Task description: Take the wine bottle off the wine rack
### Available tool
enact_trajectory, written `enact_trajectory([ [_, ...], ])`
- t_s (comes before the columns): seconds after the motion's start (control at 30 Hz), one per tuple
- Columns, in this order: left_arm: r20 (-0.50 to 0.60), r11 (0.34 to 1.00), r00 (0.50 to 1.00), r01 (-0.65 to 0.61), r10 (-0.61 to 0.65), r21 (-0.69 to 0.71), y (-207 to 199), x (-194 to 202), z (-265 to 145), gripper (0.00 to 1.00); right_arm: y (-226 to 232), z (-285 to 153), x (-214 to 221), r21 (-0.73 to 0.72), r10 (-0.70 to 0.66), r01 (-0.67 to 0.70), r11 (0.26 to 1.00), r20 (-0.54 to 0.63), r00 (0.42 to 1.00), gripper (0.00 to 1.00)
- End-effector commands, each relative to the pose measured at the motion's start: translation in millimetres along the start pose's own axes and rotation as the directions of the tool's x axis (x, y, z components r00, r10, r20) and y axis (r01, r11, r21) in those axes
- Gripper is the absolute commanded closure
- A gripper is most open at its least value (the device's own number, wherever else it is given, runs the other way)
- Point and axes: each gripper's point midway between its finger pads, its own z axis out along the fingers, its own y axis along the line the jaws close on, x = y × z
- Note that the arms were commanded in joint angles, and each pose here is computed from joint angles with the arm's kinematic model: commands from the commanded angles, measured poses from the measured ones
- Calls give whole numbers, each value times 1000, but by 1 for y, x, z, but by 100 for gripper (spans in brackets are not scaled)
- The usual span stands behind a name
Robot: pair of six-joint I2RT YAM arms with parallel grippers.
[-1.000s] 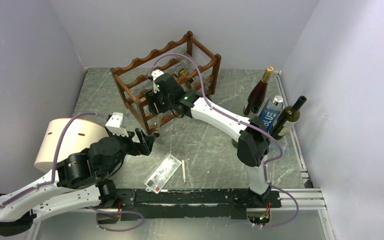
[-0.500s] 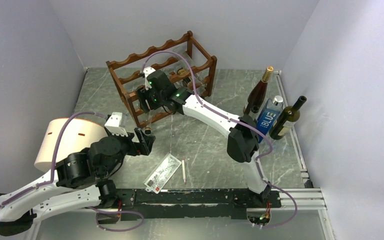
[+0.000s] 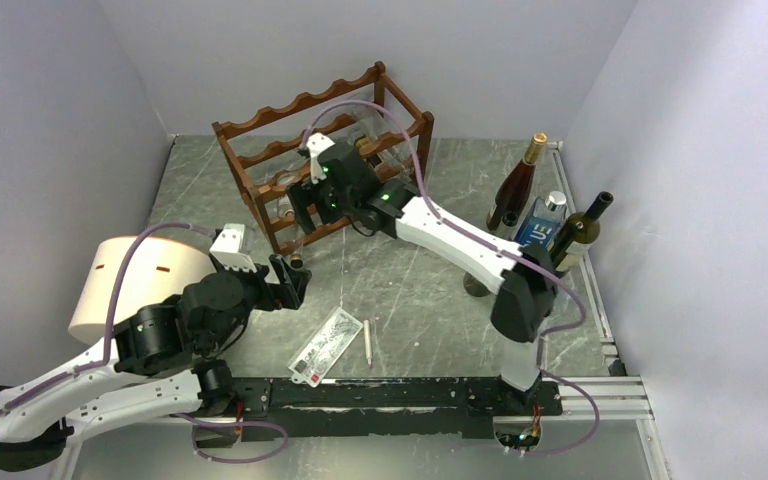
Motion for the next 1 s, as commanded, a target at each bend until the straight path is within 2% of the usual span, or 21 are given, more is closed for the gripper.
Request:
enact_trajectory([
  [0.0, 49, 1000, 999, 17, -17, -8, -2, -13, 2, 0, -20, -42, -11, 96, -66, 61, 994, 50, 997, 8],
  [0.2, 63, 1000, 998, -3, 4, -19, 1, -15, 2, 1, -92, -72, 7, 270, -73, 51, 962, 73, 995, 4],
  [0.37, 79, 1000, 997, -16, 16, -1, -4, -19, 4, 1, -151, -75, 6, 331, -45, 1, 943, 127, 991, 1],
  [0.57, 59, 999, 998, -30, 32, -27, 0, -16, 5, 1, -216, -65, 16, 457, -149, 109, 883, 52, 988, 2],
  [0.7, 68, 999, 997, -25, 27, -28, 1, -18, 3, 1, -242, -59, 19, 453, -171, 141, 880, 24, 985, 9],
  [0.83, 83, 1000, 996, -22, 23, -20, 1, -22, 1, 1, -241, -49, 14, 411, -245, 216, 886, 20, 969, 22],
  [0.97, 77, 999, 997, -29, 30, -18, 0, -22, 2, 1, -248, -40, 12, 390, -254, 216, 895, 47, 966, 23],
])
